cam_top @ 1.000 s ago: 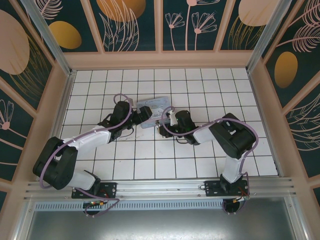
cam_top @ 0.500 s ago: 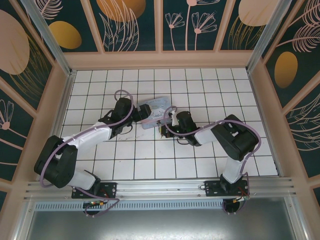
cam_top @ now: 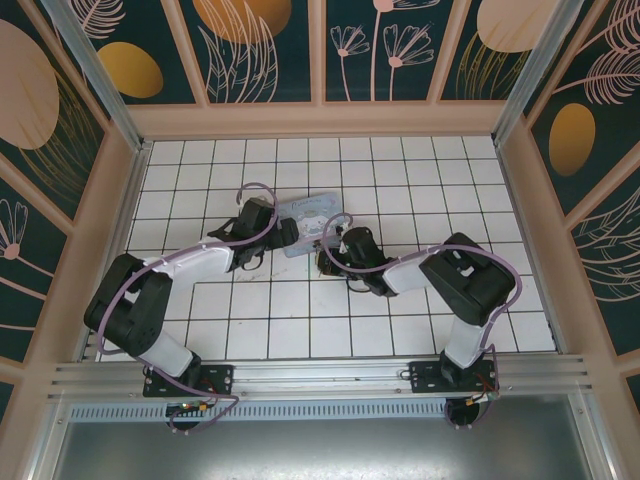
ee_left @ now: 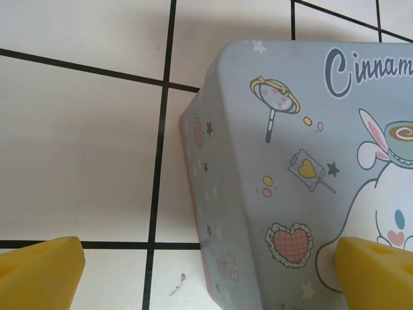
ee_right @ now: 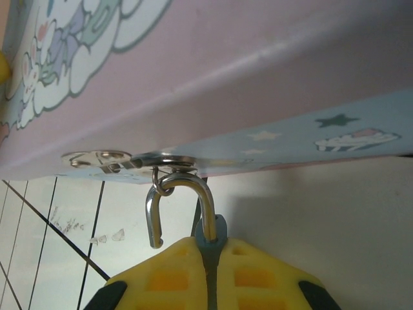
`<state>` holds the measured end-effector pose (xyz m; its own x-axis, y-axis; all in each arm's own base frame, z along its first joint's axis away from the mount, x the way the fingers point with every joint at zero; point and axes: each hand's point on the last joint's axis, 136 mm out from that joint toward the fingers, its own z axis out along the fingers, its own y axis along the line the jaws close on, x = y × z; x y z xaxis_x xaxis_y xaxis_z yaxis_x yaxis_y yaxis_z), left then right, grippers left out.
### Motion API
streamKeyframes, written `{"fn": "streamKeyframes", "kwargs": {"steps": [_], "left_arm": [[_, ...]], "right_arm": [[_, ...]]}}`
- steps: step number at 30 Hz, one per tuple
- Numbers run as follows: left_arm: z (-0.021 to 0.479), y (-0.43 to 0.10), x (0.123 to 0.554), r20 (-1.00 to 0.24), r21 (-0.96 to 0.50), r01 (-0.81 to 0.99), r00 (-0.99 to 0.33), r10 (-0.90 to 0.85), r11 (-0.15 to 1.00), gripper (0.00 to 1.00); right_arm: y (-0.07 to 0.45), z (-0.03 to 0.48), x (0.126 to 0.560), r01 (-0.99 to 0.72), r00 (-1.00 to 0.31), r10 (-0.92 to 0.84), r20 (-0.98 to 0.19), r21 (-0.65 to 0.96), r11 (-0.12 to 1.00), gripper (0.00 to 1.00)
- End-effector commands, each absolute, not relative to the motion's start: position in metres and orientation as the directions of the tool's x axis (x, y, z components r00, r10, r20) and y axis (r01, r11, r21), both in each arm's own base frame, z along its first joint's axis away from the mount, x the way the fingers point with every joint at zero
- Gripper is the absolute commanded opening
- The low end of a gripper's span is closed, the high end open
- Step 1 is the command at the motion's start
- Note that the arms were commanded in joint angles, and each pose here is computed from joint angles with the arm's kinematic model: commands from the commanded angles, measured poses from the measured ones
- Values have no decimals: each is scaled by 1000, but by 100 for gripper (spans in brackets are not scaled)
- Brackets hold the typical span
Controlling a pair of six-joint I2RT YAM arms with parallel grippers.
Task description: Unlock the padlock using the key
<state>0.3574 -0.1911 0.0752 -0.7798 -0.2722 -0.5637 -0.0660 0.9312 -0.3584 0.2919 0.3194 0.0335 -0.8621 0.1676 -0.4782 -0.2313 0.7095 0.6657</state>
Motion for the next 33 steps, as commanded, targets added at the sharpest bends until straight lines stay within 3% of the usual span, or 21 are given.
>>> {"fn": "streamKeyframes", "kwargs": {"steps": [1, 17, 33], "left_arm": [[70, -190, 356, -571, -315, -58, -786, -237, 947, 98], [38, -198, 336, -524, -306, -67, -821, -227, 950, 99], [7, -190, 324, -474, -272, -100, -852, -223, 957, 97]], "right_arm": [[313, 26, 284, -99, -888, 246, -388, 684, 722, 0], [319, 26, 281, 234, -829, 533, -167, 762, 604, 0], [295, 38, 317, 256, -756, 615, -224, 763, 593, 0]]}}
